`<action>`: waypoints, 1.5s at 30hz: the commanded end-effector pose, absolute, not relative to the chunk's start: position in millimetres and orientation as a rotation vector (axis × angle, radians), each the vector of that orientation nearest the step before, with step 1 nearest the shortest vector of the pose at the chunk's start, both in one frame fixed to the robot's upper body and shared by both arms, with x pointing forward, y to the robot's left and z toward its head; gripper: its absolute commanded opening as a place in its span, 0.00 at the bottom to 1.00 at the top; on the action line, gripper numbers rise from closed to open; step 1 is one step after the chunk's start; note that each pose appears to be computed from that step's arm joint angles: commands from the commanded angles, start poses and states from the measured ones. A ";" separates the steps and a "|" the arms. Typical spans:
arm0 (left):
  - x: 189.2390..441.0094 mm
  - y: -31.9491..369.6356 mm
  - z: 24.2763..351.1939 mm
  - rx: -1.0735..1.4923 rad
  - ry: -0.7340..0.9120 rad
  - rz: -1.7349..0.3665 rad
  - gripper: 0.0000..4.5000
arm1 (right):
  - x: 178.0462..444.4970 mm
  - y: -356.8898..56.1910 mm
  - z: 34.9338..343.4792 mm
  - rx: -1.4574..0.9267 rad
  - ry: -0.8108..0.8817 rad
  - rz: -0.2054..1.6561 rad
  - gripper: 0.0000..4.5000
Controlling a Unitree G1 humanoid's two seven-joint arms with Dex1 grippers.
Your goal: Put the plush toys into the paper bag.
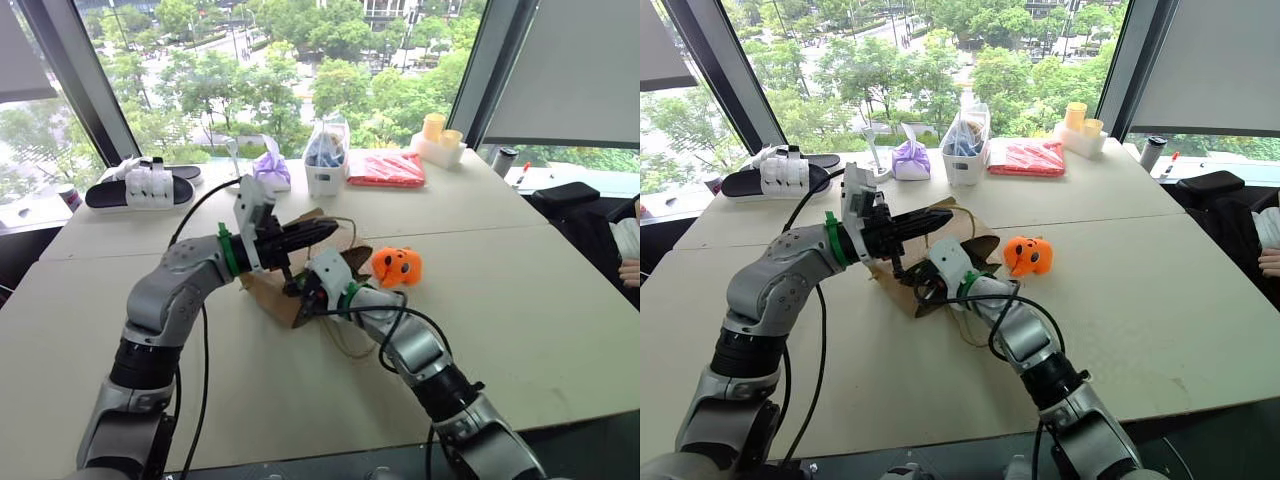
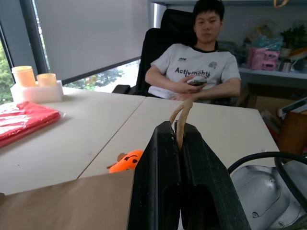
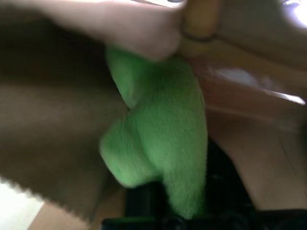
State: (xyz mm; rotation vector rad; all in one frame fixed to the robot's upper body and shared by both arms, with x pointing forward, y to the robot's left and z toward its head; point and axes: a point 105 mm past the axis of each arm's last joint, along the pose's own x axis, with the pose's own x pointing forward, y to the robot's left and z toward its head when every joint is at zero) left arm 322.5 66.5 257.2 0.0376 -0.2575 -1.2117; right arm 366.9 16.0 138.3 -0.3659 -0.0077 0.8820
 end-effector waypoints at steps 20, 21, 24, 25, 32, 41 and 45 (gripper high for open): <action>321.5 73.2 259.2 0.073 -0.299 -1.187 0.00 | 311.6 -98.8 189.4 -0.513 -0.055 0.702 0.99; 321.7 72.4 259.2 0.071 -0.300 -1.190 0.00 | 316.3 -108.8 185.4 -0.517 -0.033 0.654 0.99; 321.5 70.2 258.6 0.068 -0.301 -1.198 0.00 | 330.4 -128.1 177.0 -0.541 -0.004 0.553 0.99; 321.3 69.1 258.4 0.068 -0.301 -1.204 0.00 | 340.2 -134.9 172.5 -0.566 0.009 0.512 0.99; 320.0 65.9 257.5 0.080 -0.304 -1.212 0.00 | 403.5 -159.7 151.2 -0.503 0.072 0.316 0.99; 315.8 72.4 257.3 0.099 -0.311 -1.182 0.00 | 440.4 -159.2 127.8 -0.590 0.174 0.266 0.99; 318.2 74.7 260.1 0.112 -0.330 -1.165 0.00 | 445.2 -163.0 127.9 -0.603 0.187 0.246 0.71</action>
